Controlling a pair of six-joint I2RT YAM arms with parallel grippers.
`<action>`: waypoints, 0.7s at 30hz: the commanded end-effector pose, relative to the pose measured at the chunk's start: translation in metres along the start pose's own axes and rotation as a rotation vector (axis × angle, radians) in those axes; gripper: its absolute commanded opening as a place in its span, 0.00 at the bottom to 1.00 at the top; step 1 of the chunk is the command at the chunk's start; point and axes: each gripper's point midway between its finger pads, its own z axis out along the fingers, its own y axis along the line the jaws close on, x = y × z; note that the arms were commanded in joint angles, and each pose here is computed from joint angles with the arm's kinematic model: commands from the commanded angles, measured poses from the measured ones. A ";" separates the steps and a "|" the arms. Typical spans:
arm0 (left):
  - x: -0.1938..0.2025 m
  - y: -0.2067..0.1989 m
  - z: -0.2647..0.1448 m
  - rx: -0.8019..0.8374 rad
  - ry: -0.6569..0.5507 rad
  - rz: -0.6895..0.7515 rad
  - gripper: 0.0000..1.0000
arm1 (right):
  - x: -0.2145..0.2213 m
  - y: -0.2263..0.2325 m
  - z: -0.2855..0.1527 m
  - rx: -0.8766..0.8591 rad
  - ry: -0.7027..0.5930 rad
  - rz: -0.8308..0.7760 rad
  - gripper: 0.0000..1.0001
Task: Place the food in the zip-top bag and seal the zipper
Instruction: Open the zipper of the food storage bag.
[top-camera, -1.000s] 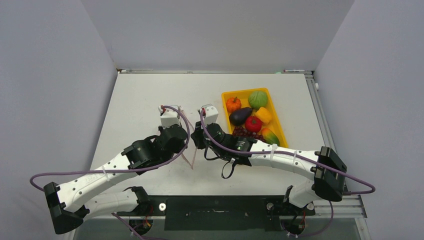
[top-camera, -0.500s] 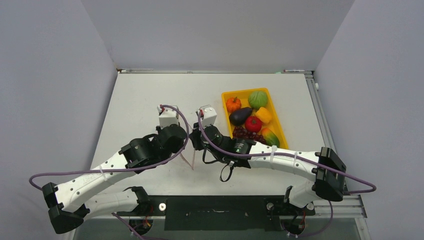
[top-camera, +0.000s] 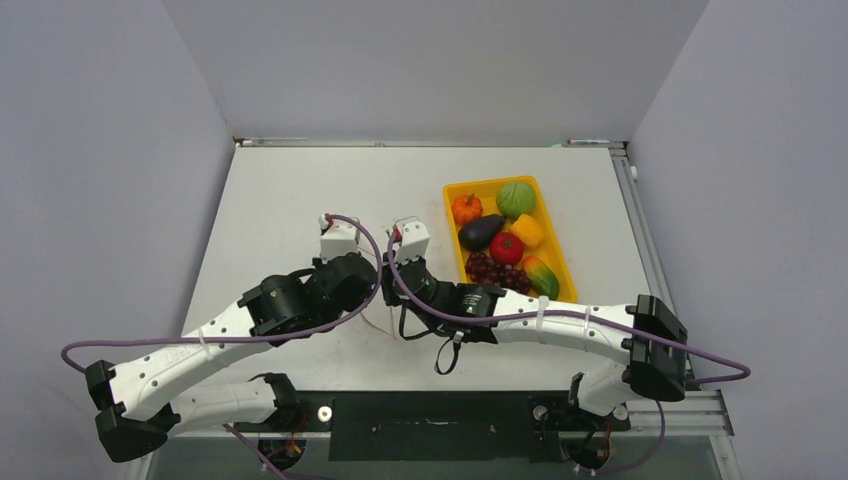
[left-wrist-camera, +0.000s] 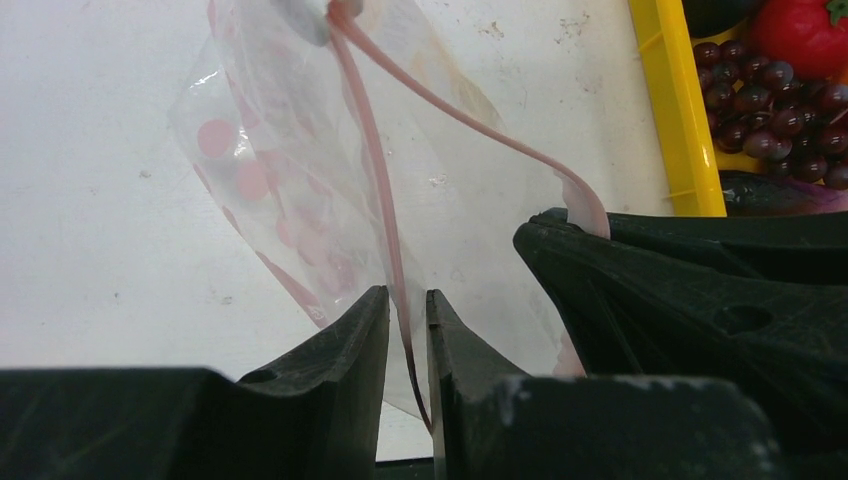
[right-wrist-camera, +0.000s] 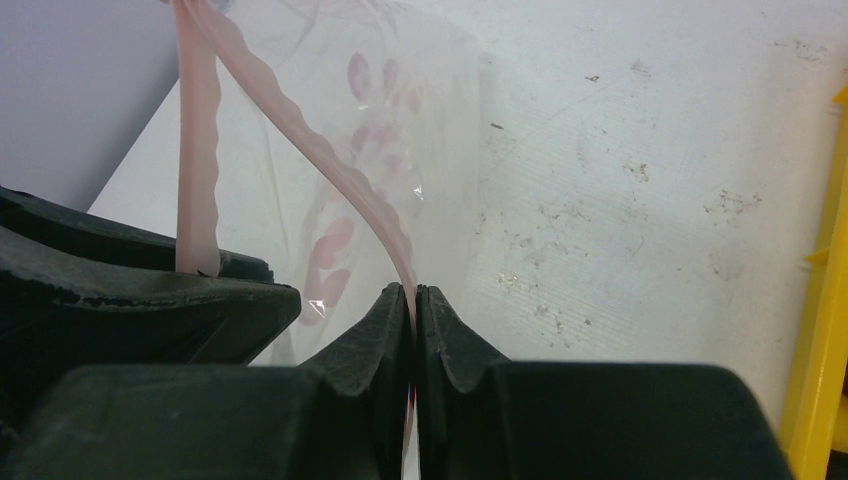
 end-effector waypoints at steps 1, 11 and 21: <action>-0.007 -0.005 -0.010 0.014 0.001 -0.038 0.17 | -0.016 0.003 0.000 0.030 -0.058 0.022 0.05; -0.003 -0.009 -0.018 0.026 0.011 -0.040 0.14 | -0.012 0.000 0.001 0.058 -0.070 0.048 0.05; -0.006 -0.013 -0.025 0.055 -0.004 -0.059 0.21 | -0.008 0.006 0.000 0.051 -0.066 0.057 0.05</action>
